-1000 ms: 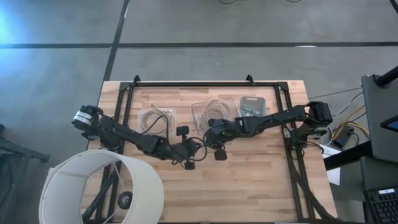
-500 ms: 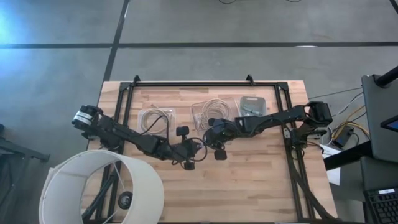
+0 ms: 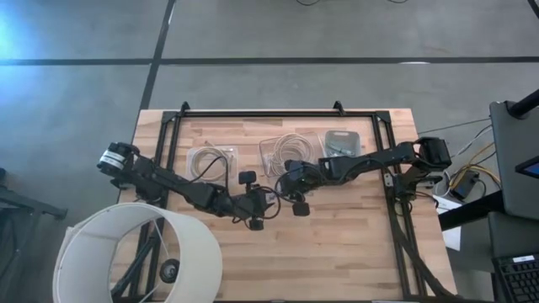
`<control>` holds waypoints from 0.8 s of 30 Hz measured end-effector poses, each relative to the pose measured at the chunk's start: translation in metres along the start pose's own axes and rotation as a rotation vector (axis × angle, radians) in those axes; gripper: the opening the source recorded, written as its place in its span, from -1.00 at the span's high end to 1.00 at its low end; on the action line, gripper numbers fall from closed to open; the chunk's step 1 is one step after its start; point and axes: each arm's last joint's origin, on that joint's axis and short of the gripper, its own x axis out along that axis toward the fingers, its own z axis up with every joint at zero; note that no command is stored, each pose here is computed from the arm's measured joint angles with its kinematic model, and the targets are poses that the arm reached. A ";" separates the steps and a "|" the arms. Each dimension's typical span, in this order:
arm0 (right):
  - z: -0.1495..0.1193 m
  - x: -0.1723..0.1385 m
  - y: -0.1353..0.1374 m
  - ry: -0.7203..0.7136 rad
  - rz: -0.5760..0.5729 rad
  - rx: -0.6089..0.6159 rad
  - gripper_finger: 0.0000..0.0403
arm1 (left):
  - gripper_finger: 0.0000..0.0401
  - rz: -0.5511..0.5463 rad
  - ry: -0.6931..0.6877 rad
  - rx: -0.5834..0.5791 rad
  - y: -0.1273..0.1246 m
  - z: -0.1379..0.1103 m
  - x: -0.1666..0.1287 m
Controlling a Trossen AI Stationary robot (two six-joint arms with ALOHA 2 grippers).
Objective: Pick & Place USB Port
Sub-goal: Put the white charger cable into the white bin
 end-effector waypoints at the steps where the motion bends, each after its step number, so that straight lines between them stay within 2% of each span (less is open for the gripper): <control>1: -0.002 -0.001 0.000 0.023 0.002 0.002 0.94 | 0.11 0.000 0.000 0.000 0.000 0.000 0.000; 6: -0.007 -0.015 0.002 0.138 0.002 0.065 0.94 | 0.12 0.001 0.002 0.001 0.000 0.000 0.000; 8: -0.002 -0.025 0.005 0.116 0.004 0.093 0.94 | 0.12 0.003 0.004 0.002 0.000 -0.002 0.000; 14: 0.003 -0.060 0.024 0.090 0.031 0.059 0.94 | 0.13 0.006 0.017 0.007 0.000 -0.006 0.001; 18: -0.009 -0.085 0.029 0.093 -0.129 0.056 0.94 | 0.13 0.006 0.015 0.000 0.000 -0.006 0.001; 24: -0.049 -0.123 0.023 0.044 -0.361 0.167 0.94 | 0.13 0.006 0.013 -0.032 0.000 -0.006 0.001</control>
